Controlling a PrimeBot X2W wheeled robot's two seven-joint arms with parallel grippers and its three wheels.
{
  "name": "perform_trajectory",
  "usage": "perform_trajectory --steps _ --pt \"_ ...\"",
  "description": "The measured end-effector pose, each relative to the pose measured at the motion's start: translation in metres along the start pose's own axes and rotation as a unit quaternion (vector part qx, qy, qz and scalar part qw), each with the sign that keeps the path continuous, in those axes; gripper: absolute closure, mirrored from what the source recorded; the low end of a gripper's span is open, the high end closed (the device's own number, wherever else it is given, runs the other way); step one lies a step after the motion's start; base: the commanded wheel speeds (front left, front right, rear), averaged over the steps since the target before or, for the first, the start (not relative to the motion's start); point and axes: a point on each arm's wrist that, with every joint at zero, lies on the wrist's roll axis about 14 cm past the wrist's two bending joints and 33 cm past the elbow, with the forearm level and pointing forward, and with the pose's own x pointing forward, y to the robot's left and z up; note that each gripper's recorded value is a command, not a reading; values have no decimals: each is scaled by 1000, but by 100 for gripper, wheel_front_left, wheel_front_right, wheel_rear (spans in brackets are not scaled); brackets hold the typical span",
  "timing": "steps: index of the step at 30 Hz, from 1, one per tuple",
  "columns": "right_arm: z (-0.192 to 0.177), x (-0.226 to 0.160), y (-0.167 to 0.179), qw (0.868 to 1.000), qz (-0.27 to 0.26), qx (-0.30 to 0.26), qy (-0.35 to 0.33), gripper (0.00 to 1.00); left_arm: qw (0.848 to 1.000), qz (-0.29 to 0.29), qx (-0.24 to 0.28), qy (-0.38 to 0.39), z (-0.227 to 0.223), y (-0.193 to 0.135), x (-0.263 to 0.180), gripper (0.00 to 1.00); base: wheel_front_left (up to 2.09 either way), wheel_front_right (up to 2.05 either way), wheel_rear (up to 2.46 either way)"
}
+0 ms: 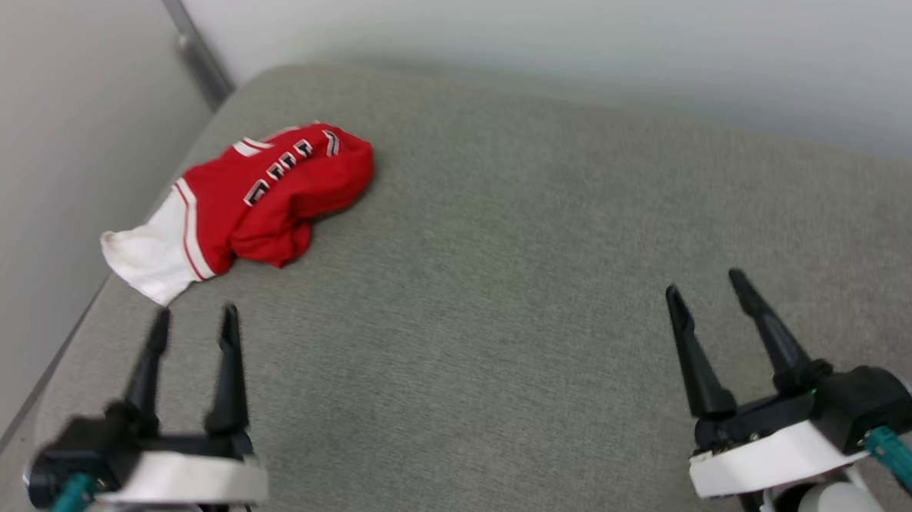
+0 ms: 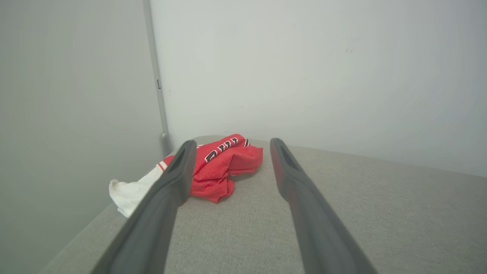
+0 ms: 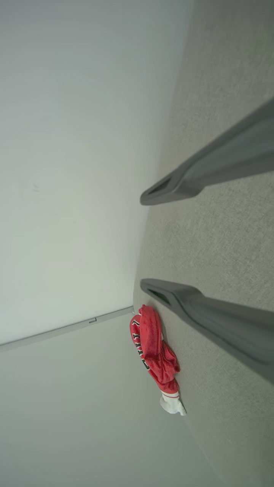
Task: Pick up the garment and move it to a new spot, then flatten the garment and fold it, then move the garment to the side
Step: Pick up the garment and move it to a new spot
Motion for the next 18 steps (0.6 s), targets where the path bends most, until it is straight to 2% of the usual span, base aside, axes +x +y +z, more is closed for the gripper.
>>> perform_trajectory --steps 4,7,10,15,18 --pt "-5 6 -26 1000 -28 -7 -3 0 999 -27 23 -16 10 -1 45 0 0 0 0" --pt "-16 8 -45 999 -45 -12 2 0 997 -62 46 11 -5 -3 77 0 0 0 0" --pt "-26 9 -65 998 -66 -17 9 0 992 -73 64 86 -34 8 111 0 0 0 0" --pt "-42 0 -100 994 -110 -20 22 0 969 -108 105 194 -54 11 170 0 0 0 0" --pt "-57 -8 -114 991 -127 -26 42 0 957 -117 87 252 -62 5 203 0 0 0 0"
